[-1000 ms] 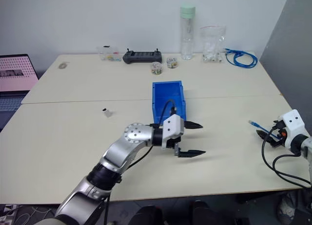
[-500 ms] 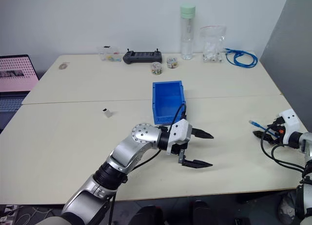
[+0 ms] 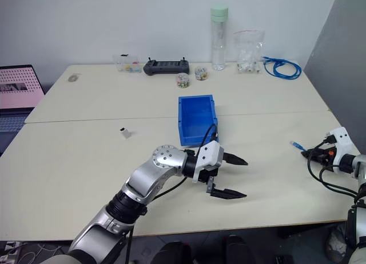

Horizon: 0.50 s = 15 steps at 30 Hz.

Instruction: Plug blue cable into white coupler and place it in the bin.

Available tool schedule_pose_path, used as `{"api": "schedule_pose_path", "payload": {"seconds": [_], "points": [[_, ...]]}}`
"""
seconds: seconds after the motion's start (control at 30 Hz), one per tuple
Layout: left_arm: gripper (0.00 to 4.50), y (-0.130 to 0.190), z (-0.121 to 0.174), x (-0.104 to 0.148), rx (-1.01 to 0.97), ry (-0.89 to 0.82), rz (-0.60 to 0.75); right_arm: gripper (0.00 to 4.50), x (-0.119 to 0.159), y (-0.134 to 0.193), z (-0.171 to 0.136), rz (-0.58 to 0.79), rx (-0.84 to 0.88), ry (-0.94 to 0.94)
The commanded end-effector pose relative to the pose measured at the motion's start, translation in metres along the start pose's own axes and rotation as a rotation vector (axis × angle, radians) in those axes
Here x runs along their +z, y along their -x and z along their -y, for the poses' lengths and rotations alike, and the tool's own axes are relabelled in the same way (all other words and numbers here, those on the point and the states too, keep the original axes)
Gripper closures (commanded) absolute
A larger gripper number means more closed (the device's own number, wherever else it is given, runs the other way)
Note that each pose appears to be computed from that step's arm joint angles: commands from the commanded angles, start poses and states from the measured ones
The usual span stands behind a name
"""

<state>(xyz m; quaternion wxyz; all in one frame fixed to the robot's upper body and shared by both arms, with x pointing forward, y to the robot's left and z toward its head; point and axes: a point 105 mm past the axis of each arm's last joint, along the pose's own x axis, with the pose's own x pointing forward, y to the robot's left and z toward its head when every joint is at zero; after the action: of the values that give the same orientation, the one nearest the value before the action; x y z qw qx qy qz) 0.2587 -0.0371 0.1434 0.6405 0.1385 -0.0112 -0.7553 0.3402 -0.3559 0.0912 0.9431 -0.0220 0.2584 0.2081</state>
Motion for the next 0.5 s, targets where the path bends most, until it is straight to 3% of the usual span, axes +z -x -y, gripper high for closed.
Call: {"api": "schedule_pose_path", "payload": {"seconds": [0.03,0.1,0.33,0.43,0.5], "points": [[0.0,0.001,-0.002,0.014,-0.004,-0.031,0.035,4.16,0.0,0.005,0.0,-0.015,0.014,0.011],[0.0,0.0,-0.002,0.014,-0.007,-0.03,0.036,4.46,-0.002,0.005,0.0,-0.019,0.016,0.012],[0.0,0.001,-0.002,0.011,-0.003,-0.029,0.029,4.46,-0.004,0.005,-0.003,-0.032,0.034,0.04],[0.0,0.01,-0.007,0.01,0.033,-0.037,0.015,4.46,0.013,-0.001,-0.017,0.009,0.1,0.076],[0.0,0.024,-0.013,0.009,0.084,-0.043,0.004,4.46,0.033,-0.007,-0.042,0.052,0.203,0.108]]}}
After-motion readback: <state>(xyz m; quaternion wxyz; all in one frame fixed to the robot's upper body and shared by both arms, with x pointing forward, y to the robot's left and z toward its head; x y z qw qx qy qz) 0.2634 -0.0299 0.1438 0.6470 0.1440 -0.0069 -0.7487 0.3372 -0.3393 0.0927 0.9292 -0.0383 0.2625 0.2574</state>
